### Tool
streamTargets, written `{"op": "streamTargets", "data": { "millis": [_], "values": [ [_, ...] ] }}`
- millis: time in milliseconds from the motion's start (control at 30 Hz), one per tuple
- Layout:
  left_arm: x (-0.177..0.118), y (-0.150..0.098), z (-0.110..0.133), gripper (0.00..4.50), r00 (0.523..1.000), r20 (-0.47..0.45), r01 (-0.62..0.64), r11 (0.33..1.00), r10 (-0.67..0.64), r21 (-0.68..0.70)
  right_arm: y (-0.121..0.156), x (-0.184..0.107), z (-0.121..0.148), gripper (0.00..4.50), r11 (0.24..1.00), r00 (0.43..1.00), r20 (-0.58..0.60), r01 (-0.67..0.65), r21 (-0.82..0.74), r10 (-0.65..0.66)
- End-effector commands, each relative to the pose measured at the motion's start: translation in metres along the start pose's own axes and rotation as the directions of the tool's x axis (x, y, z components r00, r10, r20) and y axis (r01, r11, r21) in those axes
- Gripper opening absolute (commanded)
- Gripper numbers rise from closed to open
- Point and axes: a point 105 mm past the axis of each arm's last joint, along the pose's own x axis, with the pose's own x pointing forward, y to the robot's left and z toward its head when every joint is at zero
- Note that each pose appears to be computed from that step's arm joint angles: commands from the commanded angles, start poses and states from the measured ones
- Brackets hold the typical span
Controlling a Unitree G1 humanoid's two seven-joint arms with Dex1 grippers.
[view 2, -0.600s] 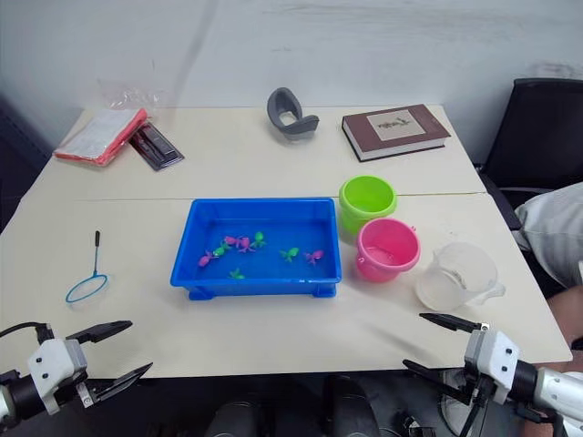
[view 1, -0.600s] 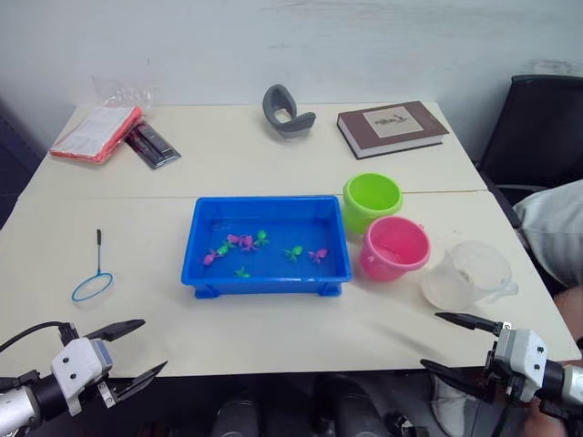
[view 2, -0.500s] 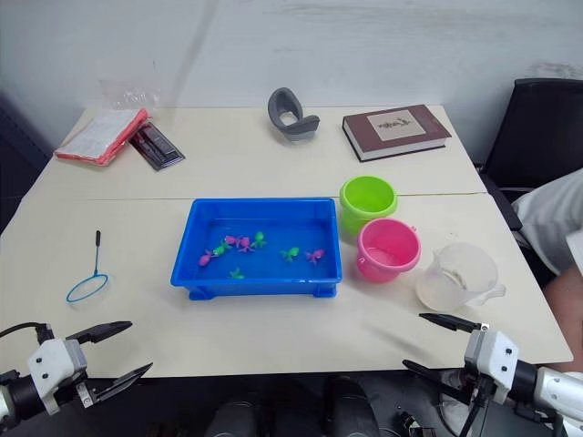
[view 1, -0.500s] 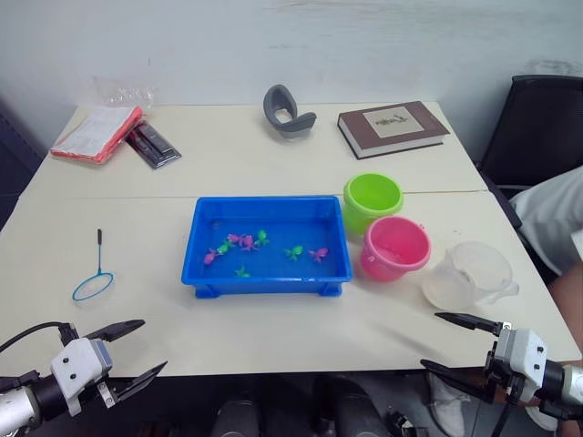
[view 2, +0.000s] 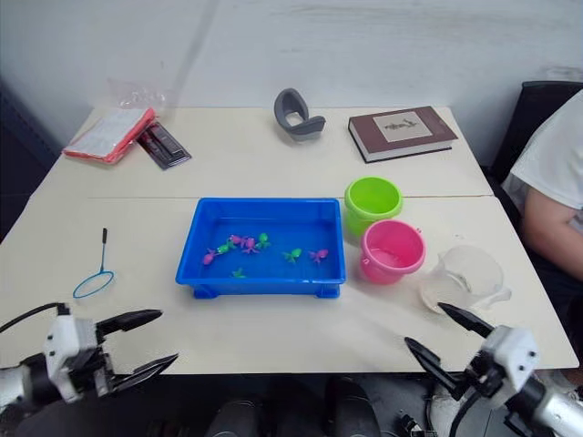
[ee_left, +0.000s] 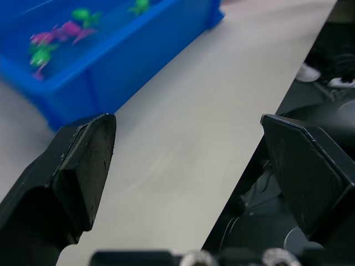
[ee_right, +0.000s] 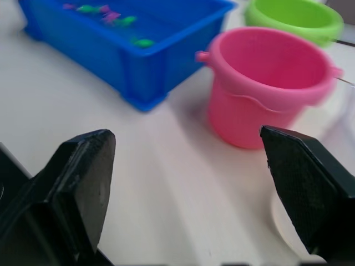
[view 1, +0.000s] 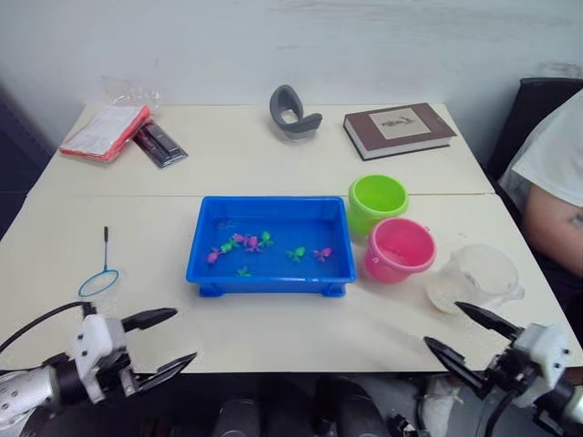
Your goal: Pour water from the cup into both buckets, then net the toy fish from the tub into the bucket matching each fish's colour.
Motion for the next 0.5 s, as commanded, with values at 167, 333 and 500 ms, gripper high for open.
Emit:
{"op": "streamTargets", "data": {
  "millis": [167,333,500],
  "values": [
    [0.033,-0.004,0.032,4.50,0.986,0.125,0.105,0.994,-0.106,0.020,-0.032,-0.048,0.000,4.42,0.914,0.919,0.009,0.392,0.102,-0.395],
    [0.053,-0.007,0.053,4.50,0.968,0.175,0.167,0.983,-0.178,0.079,-0.056,-0.072,-0.029,4.42,0.783,0.799,-0.159,0.601,0.159,-0.580],
    [0.061,-0.009,0.054,4.50,0.964,0.168,0.194,0.978,-0.204,0.078,-0.065,-0.052,-0.036,4.42,0.806,0.817,-0.159,0.574,0.143,-0.554]
  ]
}}
